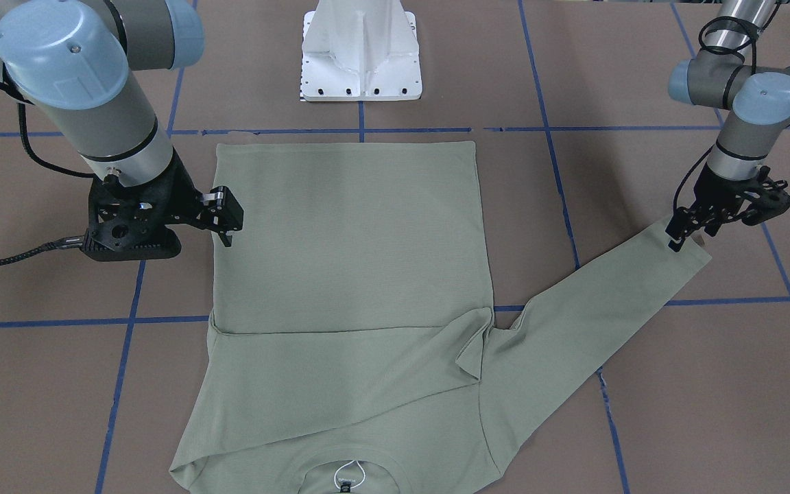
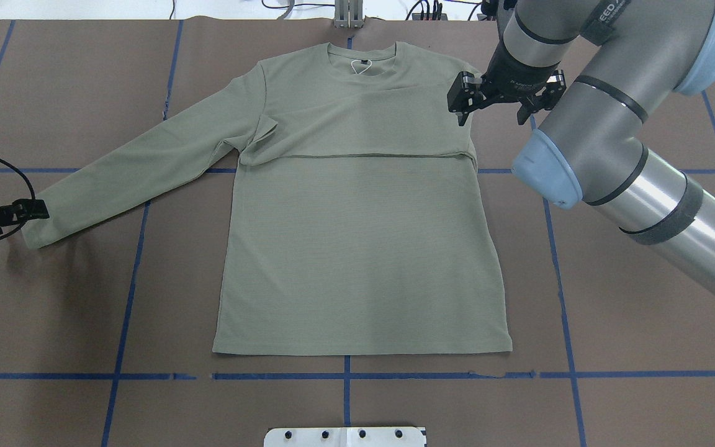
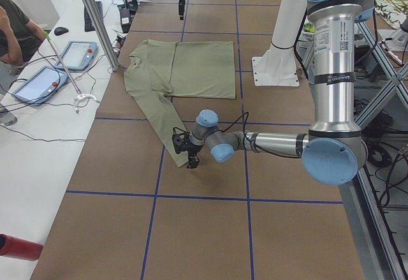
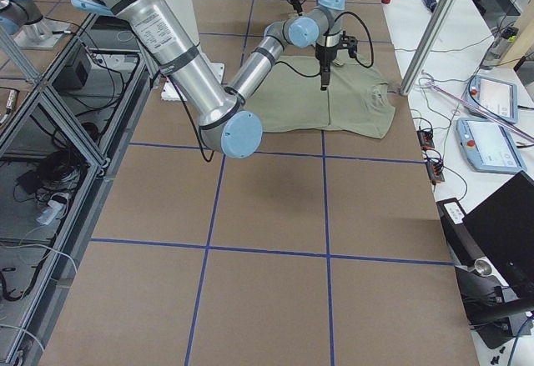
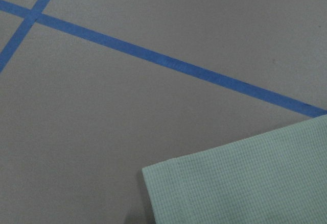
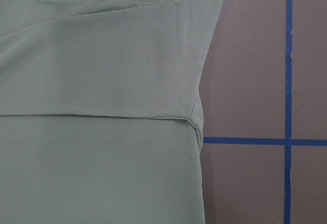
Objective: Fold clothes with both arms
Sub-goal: 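Hold the right gripper at the folded shoulder while the left gripper reaches the other cuff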
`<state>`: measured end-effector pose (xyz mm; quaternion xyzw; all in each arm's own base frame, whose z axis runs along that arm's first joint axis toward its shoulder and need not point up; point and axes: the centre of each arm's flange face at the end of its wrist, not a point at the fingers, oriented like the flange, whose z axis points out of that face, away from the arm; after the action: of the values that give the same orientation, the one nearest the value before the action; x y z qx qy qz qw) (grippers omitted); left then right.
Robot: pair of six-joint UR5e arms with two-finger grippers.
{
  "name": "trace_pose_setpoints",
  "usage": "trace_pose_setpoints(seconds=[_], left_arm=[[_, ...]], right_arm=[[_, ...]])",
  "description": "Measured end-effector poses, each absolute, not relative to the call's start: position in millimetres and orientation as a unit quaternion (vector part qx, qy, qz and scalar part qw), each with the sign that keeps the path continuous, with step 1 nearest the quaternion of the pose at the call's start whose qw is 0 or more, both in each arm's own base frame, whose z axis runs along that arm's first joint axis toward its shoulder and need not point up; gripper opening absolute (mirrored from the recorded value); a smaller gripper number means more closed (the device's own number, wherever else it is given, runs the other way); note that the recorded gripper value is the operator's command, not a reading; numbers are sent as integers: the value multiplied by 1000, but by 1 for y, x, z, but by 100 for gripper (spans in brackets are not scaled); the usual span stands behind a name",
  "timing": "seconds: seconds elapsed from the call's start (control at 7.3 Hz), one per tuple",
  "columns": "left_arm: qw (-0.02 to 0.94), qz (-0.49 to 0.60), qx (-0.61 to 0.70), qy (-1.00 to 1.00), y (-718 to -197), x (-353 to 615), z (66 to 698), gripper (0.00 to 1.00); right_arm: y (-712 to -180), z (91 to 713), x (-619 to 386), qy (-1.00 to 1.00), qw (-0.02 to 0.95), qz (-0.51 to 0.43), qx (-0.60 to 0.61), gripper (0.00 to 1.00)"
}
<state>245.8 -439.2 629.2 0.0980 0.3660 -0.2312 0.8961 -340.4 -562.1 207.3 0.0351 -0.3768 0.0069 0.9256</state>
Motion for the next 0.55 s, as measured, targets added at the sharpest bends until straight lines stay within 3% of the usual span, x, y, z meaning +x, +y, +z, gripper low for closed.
trace_pose_setpoints(seconds=[0.27,0.55], left_arm=[[895,-233,96,367,-439,246,628,75],[891,-247,87,371,-436,250,628,75]], right_arm=[[-562,207,-340,-377,926,7,35,100],[-562,207,-340,-377,926,7,35,100]])
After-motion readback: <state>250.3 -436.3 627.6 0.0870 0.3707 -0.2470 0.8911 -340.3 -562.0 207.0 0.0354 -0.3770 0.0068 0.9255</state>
